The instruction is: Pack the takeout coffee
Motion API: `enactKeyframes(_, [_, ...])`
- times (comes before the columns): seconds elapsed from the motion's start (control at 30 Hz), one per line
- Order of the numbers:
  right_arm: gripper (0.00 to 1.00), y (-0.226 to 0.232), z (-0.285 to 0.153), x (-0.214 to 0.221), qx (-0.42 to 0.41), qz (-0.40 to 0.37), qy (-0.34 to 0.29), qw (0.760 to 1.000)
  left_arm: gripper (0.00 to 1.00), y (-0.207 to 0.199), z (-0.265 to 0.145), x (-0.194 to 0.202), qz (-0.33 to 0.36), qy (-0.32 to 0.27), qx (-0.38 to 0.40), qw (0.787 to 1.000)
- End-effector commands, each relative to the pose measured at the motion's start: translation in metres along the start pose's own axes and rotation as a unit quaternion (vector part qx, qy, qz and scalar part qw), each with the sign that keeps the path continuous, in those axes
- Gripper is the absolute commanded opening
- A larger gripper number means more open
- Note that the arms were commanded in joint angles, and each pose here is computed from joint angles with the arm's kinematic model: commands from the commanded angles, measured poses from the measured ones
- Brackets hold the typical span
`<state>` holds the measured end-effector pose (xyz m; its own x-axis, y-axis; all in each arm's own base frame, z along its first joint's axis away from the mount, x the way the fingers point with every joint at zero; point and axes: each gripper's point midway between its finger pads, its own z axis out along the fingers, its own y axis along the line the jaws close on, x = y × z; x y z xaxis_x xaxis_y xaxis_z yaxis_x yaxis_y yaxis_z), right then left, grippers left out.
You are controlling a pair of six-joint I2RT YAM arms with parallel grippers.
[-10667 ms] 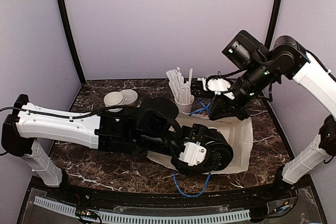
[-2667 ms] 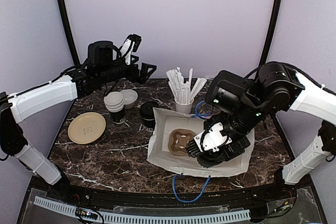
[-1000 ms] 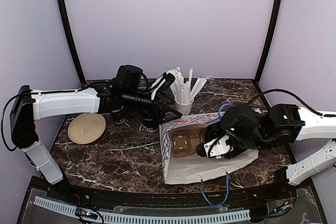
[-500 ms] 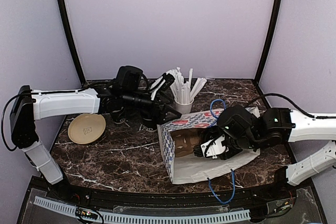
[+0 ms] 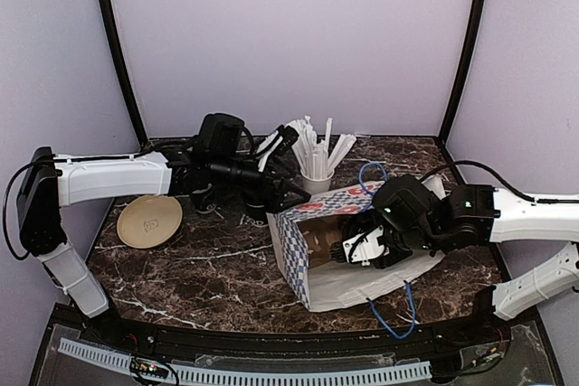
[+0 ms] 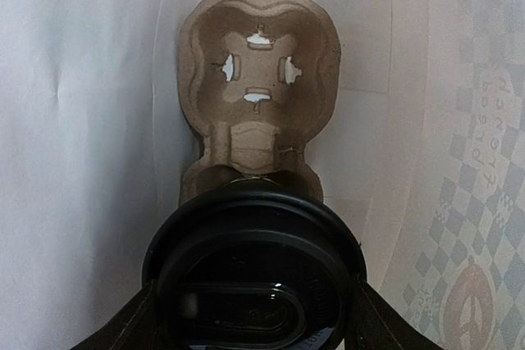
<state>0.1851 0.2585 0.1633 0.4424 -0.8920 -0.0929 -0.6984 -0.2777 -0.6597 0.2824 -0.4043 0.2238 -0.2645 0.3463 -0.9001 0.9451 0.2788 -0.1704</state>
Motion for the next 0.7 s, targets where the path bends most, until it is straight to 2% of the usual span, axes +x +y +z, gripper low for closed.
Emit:
enactKeyframes(0.0, [0.52,-0.013,-0.002,-0.007,0.028,-0.004,-0.024,0.999,0.98,0.013,-0.007,-0.004,-0.015,-0.013,-0.007,1.000])
enactKeyframes(0.23, [0.53,-0.029,-0.010,-0.006,0.075,-0.021,-0.031,0.996,0.98,0.032,-0.012,-0.005,-0.053,-0.026,-0.017,0.998])
enactKeyframes(0.67, [0.53,-0.005,0.001,0.003,0.041,-0.024,-0.016,0.999,0.98,0.034,-0.011,-0.002,-0.055,-0.023,-0.015,0.998])
